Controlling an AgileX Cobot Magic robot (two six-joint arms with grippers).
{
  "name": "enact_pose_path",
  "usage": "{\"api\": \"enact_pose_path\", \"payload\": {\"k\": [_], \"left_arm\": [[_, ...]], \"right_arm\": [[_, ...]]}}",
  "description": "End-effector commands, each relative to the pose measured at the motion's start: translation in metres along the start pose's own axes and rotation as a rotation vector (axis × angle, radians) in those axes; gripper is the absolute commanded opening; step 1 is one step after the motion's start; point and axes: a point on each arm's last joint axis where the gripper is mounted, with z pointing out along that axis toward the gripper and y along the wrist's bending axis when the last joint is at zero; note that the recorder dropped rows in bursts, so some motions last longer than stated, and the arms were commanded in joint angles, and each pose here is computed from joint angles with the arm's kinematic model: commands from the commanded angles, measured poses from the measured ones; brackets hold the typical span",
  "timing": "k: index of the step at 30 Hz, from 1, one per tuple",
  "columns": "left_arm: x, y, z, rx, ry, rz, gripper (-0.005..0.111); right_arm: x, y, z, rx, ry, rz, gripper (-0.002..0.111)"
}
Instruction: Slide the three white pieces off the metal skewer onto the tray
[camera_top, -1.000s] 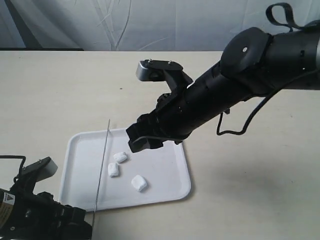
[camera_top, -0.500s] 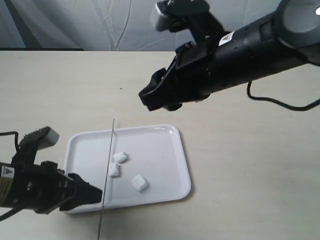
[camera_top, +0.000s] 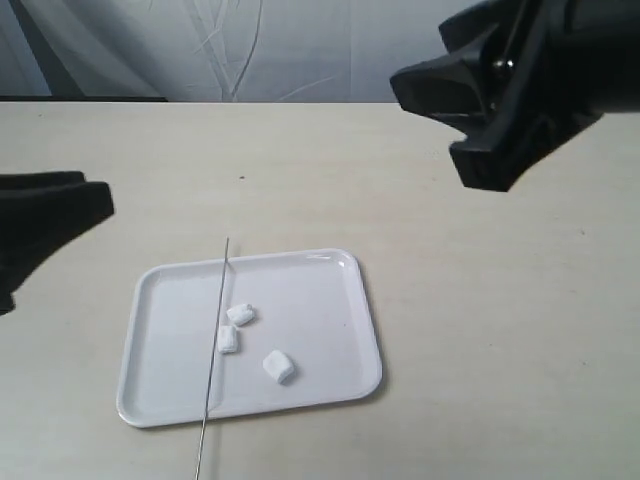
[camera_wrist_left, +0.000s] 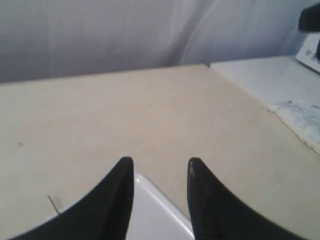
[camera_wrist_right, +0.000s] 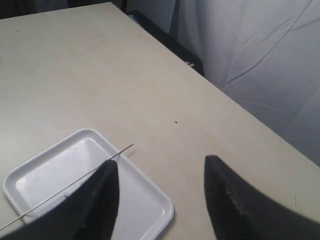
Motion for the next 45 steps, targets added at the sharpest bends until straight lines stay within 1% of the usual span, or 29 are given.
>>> {"api": "enact_pose_path", "payload": {"k": [1, 3, 4, 7, 10, 12, 15, 19, 34, 35, 37, 39, 42, 43, 45], "left_arm": [[0.002, -0.006, -0.028, -0.119, -0.166, 0.097, 0.035], [0.006, -0.006, -0.038, -0.175, -0.224, 0.113, 0.035], [0.009, -0.005, -0.042, -0.208, -0.252, 0.119, 0.035], [0.019, 0.003, -0.052, -0.323, -0.325, 0.12, 0.035], [0.029, 0.013, -0.057, -0.425, -0.363, 0.106, 0.035], [0.036, 0.018, -0.057, -0.461, -0.361, 0.096, 0.035], [0.043, 0.02, -0.055, -0.466, -0.345, 0.094, 0.035], [0.044, 0.018, -0.054, -0.443, -0.337, 0.094, 0.035], [0.044, 0.018, -0.054, -0.443, -0.336, 0.096, 0.035], [0.044, 0.018, -0.054, -0.446, -0.337, 0.095, 0.035], [0.044, 0.018, -0.054, -0.447, -0.338, 0.095, 0.035], [0.044, 0.018, -0.054, -0.443, -0.336, 0.096, 0.035], [0.044, 0.018, -0.054, -0.445, -0.337, 0.095, 0.035], [0.044, 0.018, -0.054, -0.444, -0.337, 0.096, 0.035], [0.044, 0.018, -0.054, -0.446, -0.337, 0.095, 0.035]], "right_arm": [[0.041, 0.006, -0.001, 0.078, -0.063, 0.062, 0.05], [0.063, 0.009, 0.002, 0.113, -0.101, 0.117, 0.05], [0.074, 0.009, 0.002, 0.146, -0.147, 0.133, 0.05], [0.105, 0.012, 0.006, 0.219, -0.215, 0.135, 0.05], [0.125, 0.015, 0.009, 0.245, -0.217, 0.127, 0.05], [0.131, 0.016, 0.01, 0.243, -0.2, 0.127, 0.05], [0.135, 0.018, 0.01, 0.234, -0.177, 0.129, 0.05], [0.135, 0.018, 0.01, 0.233, -0.176, 0.129, 0.05], [0.132, 0.02, 0.007, 0.223, -0.199, 0.125, 0.05], [0.131, 0.017, 0.004, 0.247, -0.212, 0.089, 0.05], [0.13, 0.012, -0.004, 0.292, -0.234, 0.09, 0.05], [0.135, 0.005, -0.014, 0.333, -0.209, 0.16, 0.05], [0.146, -0.006, -0.036, 0.448, -0.182, 0.323, 0.05], [0.15, -0.008, -0.045, 0.503, -0.212, 0.374, 0.05], [0.157, -0.01, -0.059, 0.598, -0.263, 0.417, 0.05]]}}
